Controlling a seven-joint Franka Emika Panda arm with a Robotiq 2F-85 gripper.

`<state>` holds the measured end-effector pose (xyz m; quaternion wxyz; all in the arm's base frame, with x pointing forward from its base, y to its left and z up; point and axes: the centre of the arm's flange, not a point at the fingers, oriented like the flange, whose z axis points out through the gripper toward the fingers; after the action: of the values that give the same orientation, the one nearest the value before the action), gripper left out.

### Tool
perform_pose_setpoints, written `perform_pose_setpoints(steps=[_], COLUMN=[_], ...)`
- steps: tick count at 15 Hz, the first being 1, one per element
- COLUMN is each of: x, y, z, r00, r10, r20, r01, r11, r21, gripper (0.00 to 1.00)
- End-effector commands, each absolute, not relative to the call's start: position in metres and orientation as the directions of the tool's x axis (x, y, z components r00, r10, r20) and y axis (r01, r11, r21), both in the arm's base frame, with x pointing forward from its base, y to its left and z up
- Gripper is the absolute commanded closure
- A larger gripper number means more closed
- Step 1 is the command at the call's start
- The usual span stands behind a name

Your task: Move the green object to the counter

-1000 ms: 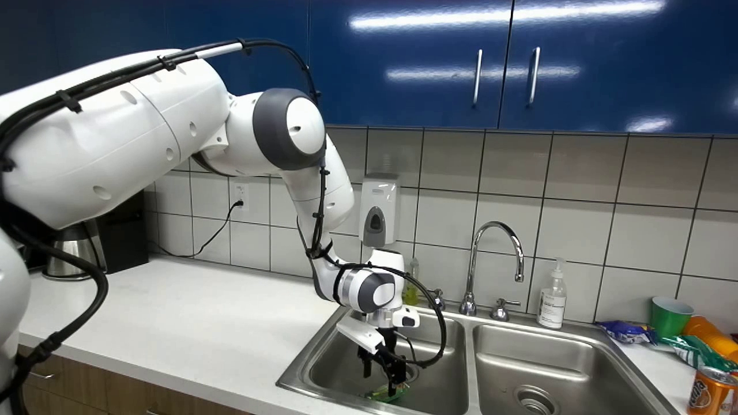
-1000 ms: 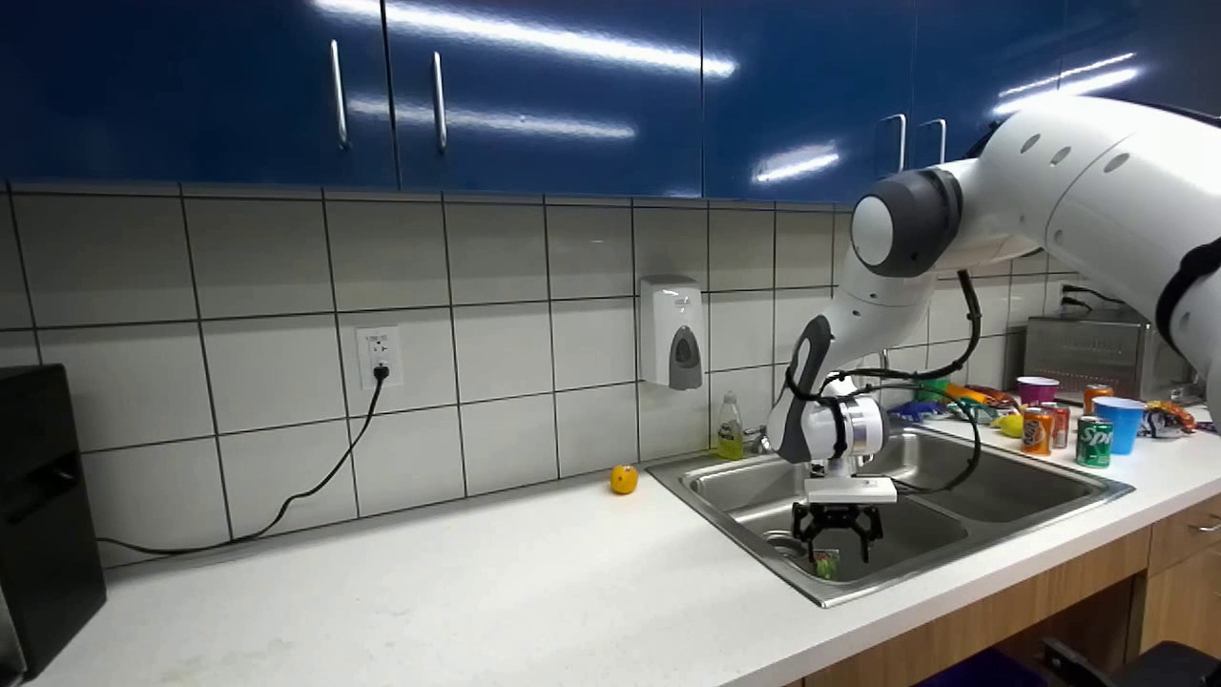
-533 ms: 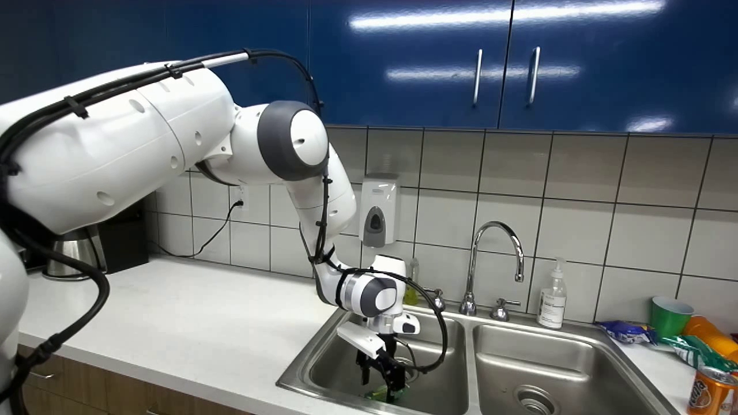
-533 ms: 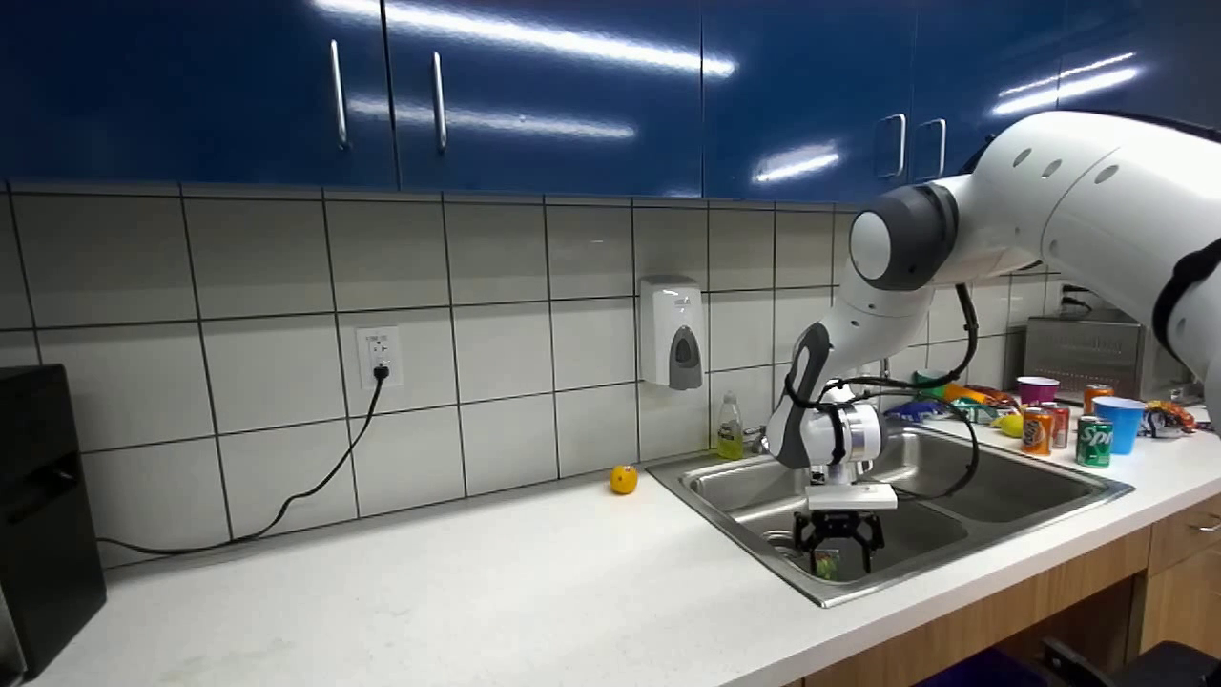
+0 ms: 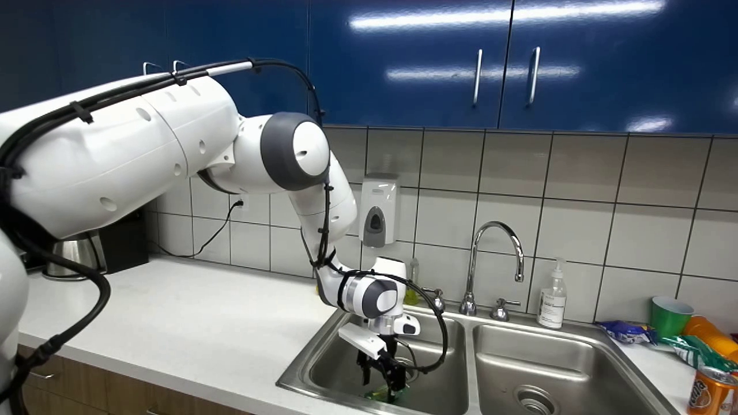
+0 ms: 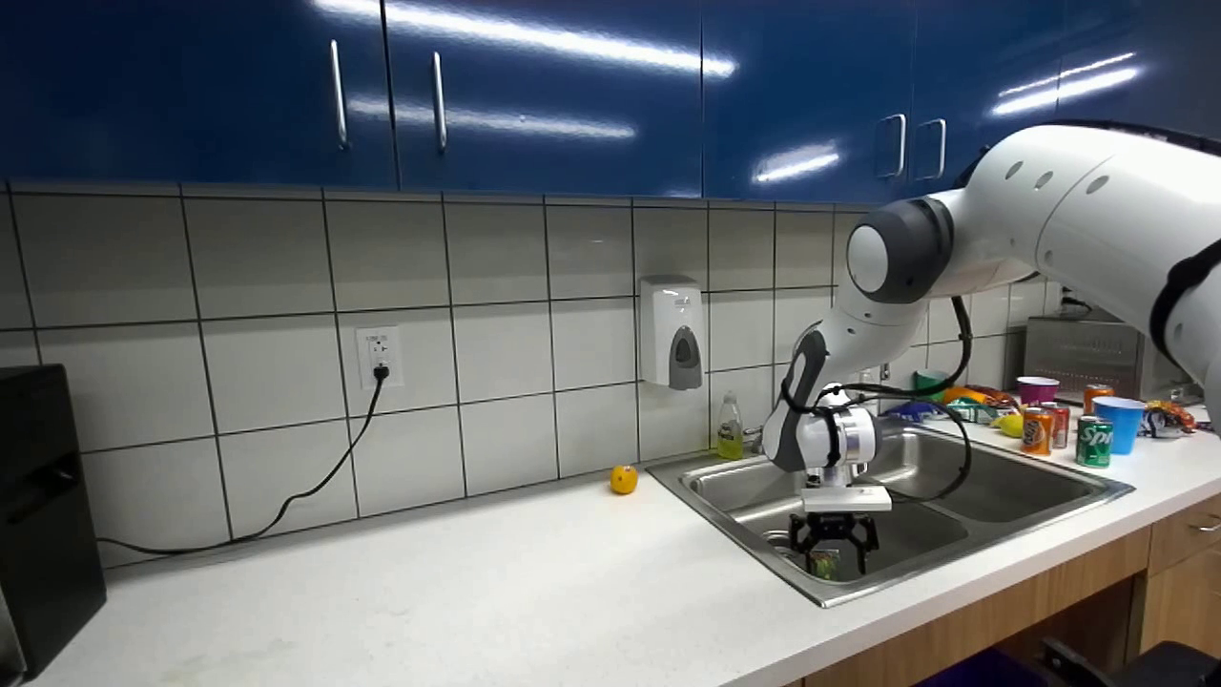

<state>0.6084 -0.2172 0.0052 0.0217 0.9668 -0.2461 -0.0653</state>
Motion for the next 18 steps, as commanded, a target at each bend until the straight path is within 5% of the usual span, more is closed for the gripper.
perform_pose_setpoints(steps=[1,18], x=[0.621,0.636], y=[-0.222,-0.225], z=[0.002,-0.006], r00=[0.877,0.874], r10=[-0.461,-0.468], r20=[-0.134,-0.128], r01=[-0.456,-0.464], r11=[-0.887,-0.884], r21=[0.068,0.063], gripper=[0.0,0.0])
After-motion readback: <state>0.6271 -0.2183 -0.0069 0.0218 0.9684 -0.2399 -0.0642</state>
